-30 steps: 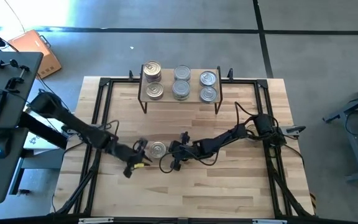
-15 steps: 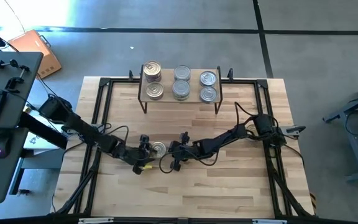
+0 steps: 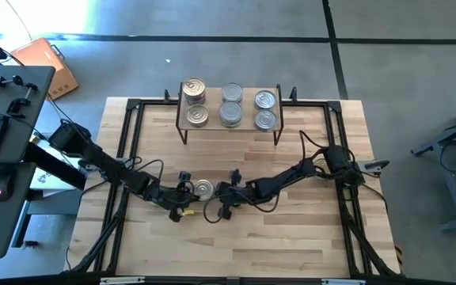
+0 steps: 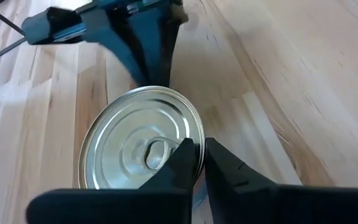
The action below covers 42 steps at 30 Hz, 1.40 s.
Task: Stack canned seafood by type on shelf
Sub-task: Stack the blue and pink tuna can on top of the blue and pink tuna can on the shelf
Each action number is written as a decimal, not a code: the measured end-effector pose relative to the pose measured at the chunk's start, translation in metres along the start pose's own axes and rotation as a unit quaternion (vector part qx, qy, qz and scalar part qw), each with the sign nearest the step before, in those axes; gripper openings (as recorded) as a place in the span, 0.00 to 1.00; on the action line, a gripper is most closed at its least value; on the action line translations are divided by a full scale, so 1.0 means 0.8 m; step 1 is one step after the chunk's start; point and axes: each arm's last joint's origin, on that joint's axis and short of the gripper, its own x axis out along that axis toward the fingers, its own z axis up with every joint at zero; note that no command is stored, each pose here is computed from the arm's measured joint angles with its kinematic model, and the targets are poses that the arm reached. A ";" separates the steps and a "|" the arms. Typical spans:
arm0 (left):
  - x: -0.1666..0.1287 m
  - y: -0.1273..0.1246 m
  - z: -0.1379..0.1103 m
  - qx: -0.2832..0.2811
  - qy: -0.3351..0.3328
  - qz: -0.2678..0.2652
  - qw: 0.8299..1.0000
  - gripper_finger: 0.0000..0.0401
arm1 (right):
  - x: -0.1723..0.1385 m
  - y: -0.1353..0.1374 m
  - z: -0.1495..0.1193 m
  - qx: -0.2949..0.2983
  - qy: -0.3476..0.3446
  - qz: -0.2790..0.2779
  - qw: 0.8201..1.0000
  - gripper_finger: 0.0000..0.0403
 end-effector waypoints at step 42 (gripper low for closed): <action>-0.017 0.026 0.015 -0.062 -0.048 0.004 0.997 0.00 | -0.028 0.045 0.022 -0.482 -0.116 -0.081 0.865 0.75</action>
